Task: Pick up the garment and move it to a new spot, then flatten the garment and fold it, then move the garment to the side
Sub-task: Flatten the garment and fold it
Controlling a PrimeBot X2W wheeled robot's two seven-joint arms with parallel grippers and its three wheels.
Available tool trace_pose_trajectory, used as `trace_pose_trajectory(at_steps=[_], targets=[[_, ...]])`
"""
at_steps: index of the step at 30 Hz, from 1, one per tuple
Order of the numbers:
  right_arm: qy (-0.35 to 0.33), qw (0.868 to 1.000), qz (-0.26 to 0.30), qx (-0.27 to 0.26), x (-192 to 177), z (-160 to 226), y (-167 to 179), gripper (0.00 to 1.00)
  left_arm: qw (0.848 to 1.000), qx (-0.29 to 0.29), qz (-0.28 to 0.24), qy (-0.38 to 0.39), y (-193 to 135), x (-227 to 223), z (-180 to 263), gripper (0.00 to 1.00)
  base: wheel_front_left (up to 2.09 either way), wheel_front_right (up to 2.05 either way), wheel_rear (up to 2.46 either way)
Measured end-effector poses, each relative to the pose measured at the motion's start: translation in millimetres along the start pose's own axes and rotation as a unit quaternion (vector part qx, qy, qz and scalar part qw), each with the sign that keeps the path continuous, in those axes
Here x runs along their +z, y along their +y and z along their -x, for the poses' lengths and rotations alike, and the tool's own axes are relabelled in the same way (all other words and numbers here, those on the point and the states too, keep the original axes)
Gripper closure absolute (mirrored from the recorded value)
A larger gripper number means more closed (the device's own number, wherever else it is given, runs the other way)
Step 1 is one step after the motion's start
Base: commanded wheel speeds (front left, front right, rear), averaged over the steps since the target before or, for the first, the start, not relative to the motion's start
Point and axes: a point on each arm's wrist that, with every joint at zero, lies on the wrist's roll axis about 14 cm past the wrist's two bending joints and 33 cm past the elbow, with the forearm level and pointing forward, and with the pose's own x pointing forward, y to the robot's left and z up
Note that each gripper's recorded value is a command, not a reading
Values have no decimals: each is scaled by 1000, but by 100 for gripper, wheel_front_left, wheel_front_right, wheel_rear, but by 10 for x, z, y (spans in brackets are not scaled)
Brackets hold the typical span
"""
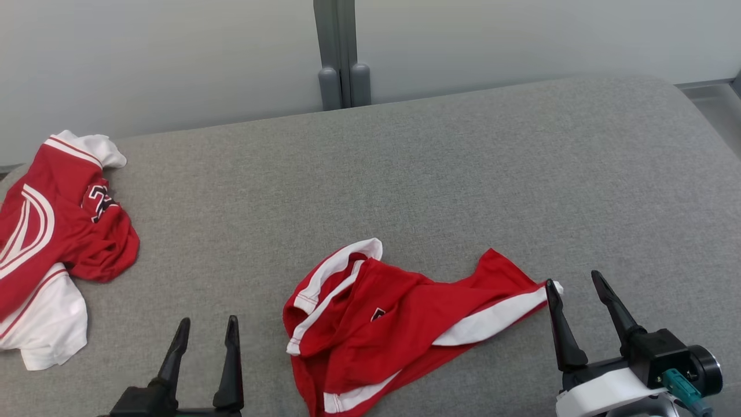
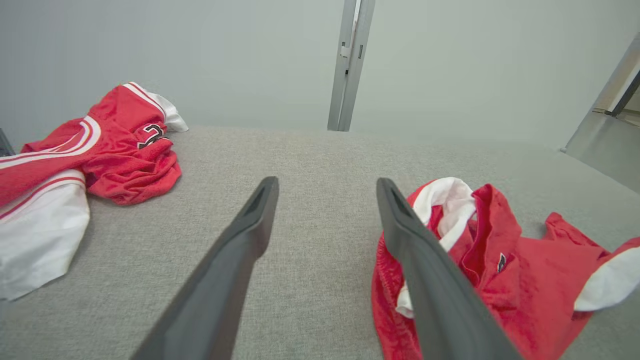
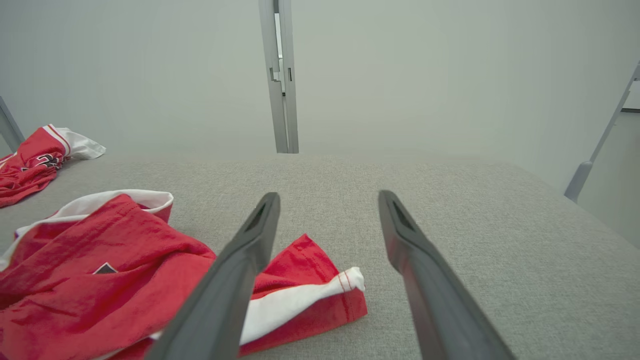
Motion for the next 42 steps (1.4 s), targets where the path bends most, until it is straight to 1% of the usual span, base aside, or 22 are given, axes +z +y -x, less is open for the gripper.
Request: trace_pose_trajectory(at_steps=[5, 13, 26, 38, 42], targets=[[-7, 1000, 3, 8, 42, 7, 47, 0, 999, 26, -33, -8, 140, 31, 117, 0, 0, 0, 0], [8, 1000, -2, 25, -52, 41, 162, 0, 998, 49, -43, 0, 319, -24, 242, 0, 0, 0, 0], [15, 1000, -8, 12, -96, 120, 101, 0, 999, 34, -35, 13, 291, -107, 278, 0, 0, 0, 0], [18, 1000, -9, 11, -115, 116, 94, 0, 999, 31, -30, 16, 265, -130, 274, 0, 0, 0, 0], [21, 1000, -2, -1, -134, 106, 1, 0, 999, 28, -24, 14, 225, -125, 263, 0, 0, 0, 0]])
